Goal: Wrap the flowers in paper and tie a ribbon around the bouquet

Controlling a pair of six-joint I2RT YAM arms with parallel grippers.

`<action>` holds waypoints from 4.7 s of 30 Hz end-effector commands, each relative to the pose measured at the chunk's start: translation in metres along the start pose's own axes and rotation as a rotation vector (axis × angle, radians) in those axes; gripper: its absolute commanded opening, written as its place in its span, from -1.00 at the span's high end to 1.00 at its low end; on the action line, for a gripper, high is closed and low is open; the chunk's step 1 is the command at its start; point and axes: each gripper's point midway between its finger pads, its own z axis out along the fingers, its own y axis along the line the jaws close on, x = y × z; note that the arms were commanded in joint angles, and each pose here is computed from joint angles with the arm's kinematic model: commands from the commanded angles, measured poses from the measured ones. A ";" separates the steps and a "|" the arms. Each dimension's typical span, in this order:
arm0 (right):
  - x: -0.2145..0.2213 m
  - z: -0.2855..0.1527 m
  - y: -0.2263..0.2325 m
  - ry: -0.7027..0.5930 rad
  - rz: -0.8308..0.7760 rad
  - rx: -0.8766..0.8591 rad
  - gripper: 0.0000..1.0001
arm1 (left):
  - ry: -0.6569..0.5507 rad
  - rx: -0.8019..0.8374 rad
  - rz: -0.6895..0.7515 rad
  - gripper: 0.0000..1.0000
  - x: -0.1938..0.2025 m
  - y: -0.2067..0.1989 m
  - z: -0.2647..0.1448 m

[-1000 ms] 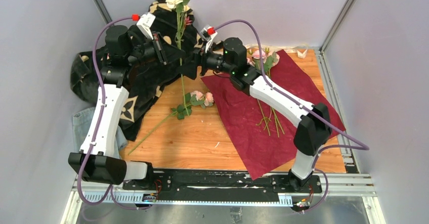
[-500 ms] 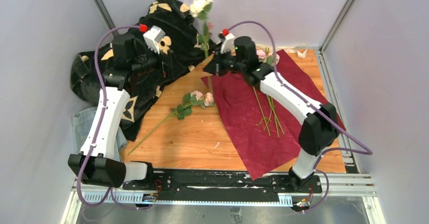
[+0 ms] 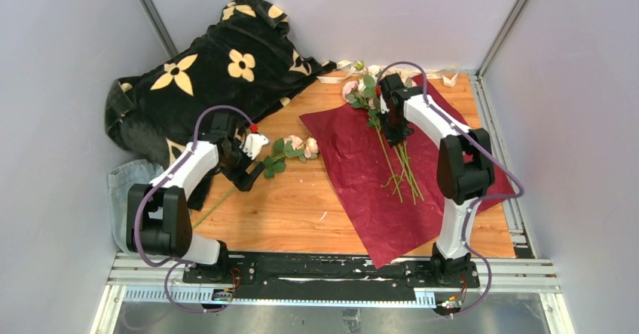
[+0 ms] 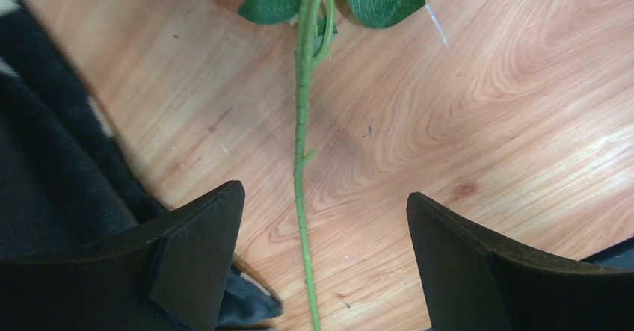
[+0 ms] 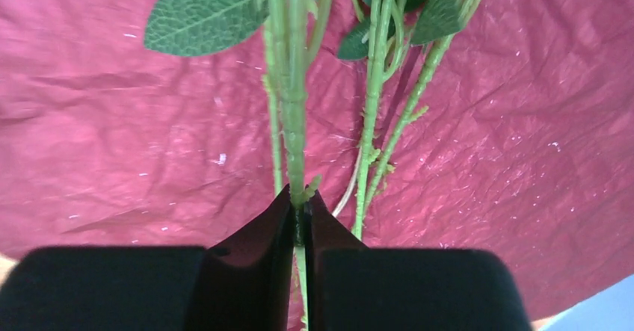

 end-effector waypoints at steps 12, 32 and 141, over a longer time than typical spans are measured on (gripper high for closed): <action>0.017 -0.034 -0.026 0.041 -0.002 0.076 0.01 | 0.116 -0.151 0.059 0.73 0.008 0.030 0.059; -0.089 -0.308 0.276 -1.068 -0.390 -1.088 -0.67 | -1.046 0.474 -0.381 1.00 -0.259 -0.041 -0.265; -0.072 0.049 0.199 -0.294 -0.300 -0.381 0.00 | -0.312 0.201 -0.717 1.00 -0.141 -0.059 0.066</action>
